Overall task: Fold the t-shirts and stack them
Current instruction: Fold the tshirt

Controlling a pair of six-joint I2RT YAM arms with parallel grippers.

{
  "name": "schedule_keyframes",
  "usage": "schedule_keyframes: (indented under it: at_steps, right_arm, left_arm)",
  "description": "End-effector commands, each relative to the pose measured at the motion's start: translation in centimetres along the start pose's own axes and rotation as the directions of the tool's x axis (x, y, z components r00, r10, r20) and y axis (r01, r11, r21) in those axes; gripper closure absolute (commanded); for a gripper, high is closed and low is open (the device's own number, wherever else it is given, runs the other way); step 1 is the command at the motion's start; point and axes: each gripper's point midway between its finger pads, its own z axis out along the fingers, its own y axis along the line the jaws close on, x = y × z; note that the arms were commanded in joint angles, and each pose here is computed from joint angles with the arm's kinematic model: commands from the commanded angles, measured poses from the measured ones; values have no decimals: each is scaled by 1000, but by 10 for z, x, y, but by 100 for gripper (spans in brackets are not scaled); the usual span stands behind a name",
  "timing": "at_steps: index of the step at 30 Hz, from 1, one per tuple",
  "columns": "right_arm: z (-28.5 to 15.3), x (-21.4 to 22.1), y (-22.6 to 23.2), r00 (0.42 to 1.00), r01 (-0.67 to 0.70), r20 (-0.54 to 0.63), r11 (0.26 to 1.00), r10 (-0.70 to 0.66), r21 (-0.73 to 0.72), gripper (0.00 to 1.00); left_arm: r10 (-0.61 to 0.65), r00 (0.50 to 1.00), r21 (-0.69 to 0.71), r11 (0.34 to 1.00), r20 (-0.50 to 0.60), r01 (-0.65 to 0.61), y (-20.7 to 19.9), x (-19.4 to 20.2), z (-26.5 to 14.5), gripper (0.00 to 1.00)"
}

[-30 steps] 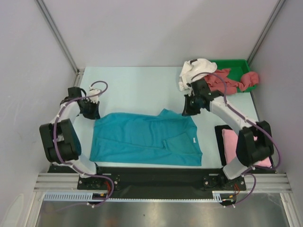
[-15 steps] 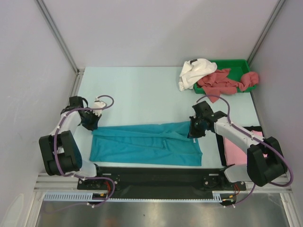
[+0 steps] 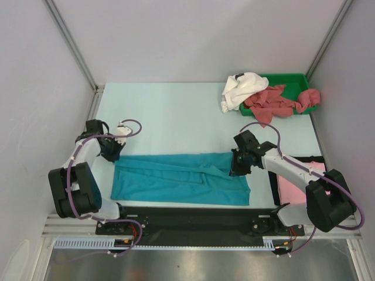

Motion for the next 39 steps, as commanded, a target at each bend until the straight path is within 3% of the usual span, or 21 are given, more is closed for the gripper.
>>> schedule_keyframes:
  at_steps: [1, 12, 18, 20, 23, 24, 26, 29, 33, 38, 39]
  right_arm:
    - [0, 9, -4, 999, -33, -7, 999, 33, 26, 100]
    - [0, 2, -8, 1000, -11, 2, 996, 11, 85, 100]
    - [5, 11, -9, 1000, -16, -17, 998, 17, 64, 100]
    - [8, 12, -9, 1000, -16, -23, 998, 18, 58, 94]
    - [9, 16, -16, 999, -3, -44, 996, 7, 91, 73]
    - [8, 18, -19, 999, 6, -48, 995, -1, 103, 58]
    - [0, 17, -24, 999, 3, -43, 992, 3, 128, 48]
    - [-20, 7, -14, 1000, 19, 16, 996, -20, 90, 43]
    - [-47, -36, 36, 973, 147, 179, 989, -143, -9, 41]
    - [-19, -56, 83, 946, 310, 141, 942, -293, -128, 39]
    - [1, -52, 83, 947, 320, 86, 939, -311, -126, 37]
  left_arm:
    - [45, 997, -79, 996, 57, -40, 20, -20, -8, 99]
    - [31, 988, -94, 995, 150, -17, 35, -52, -14, 100]
    - [102, 991, -36, 994, 81, -99, 9, -22, -14, 100]
    - [95, 994, 1, 995, 47, -95, 1, -7, -16, 93]
    - [115, 993, 81, 990, 18, -116, -15, 6, -22, 76]
    - [144, 990, 110, 983, 12, -144, -20, 9, -25, 71]
    - [169, 986, 186, 968, 0, -166, -35, 14, -38, 60]
    - [191, 981, 214, 959, -10, -185, -37, 13, -61, 49]
    - [151, 988, 116, 981, 25, -153, -13, -7, -78, 44]
    - [57, 998, 19, 998, 39, -57, 3, -32, -50, 41]
    - [4, 999, 28, 1000, 53, -6, -2, -36, -47, 40]
